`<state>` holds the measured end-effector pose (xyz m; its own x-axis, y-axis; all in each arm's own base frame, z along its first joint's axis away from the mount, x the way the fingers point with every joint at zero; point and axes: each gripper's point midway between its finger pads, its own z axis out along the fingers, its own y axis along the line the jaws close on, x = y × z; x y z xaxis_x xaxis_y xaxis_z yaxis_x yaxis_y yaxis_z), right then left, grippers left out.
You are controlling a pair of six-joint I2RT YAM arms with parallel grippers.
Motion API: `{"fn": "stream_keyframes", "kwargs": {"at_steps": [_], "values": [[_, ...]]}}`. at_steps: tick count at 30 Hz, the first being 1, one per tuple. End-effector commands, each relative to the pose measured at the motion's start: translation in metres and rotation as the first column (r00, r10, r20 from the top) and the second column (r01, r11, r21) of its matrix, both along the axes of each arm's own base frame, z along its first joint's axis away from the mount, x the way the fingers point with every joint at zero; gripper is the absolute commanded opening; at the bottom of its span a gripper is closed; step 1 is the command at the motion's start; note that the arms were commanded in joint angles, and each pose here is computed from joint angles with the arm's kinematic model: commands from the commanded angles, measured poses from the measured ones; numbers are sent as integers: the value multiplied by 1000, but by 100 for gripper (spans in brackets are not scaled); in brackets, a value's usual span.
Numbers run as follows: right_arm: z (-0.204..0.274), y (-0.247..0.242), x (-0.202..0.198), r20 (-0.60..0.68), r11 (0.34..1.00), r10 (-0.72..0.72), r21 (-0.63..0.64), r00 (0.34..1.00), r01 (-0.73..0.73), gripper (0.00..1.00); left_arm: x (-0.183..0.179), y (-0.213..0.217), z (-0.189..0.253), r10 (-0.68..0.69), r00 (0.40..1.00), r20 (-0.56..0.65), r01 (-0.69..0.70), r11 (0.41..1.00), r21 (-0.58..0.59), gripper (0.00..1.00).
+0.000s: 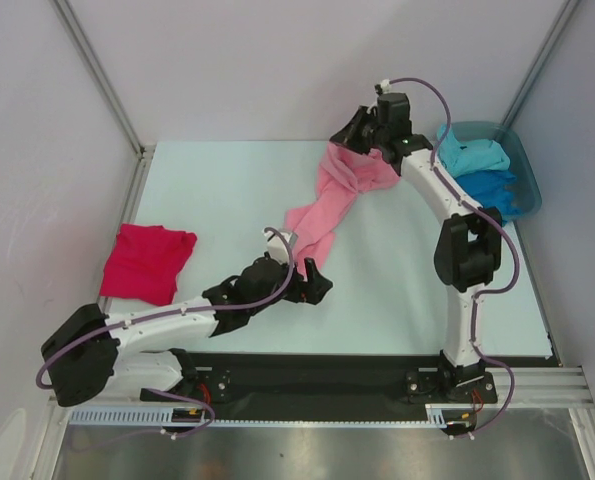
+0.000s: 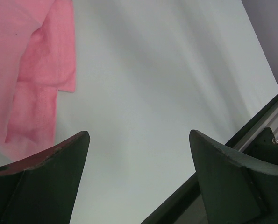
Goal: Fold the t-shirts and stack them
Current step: Flatten the tshirt out
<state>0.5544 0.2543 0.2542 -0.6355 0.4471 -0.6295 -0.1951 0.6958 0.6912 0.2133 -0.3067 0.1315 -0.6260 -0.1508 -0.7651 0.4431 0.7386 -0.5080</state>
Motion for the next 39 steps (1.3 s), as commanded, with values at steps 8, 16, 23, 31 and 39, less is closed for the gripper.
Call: {"fn": "stream_keyframes", "kwargs": {"at_steps": [8,16,23,31,39], "values": [[247,-13,-56,463,990,-18,134,886,-51,0,-5,-9,-13,9,1000,-4,-9,1000,25,93],[371,-46,-150,644,979,-80,195,761,-62,0,-12,-17,-16,-6,1000,4,6,999,40,93],[400,-45,-222,712,983,-82,172,697,-60,0,-11,-9,-21,60,998,20,-62,996,72,93],[380,-40,-246,708,989,-62,140,704,-54,0,13,50,-24,382,919,96,-393,902,177,93],[364,-44,-236,690,994,-67,111,720,-13,0,14,59,-28,404,907,115,-417,900,124,96]]}}
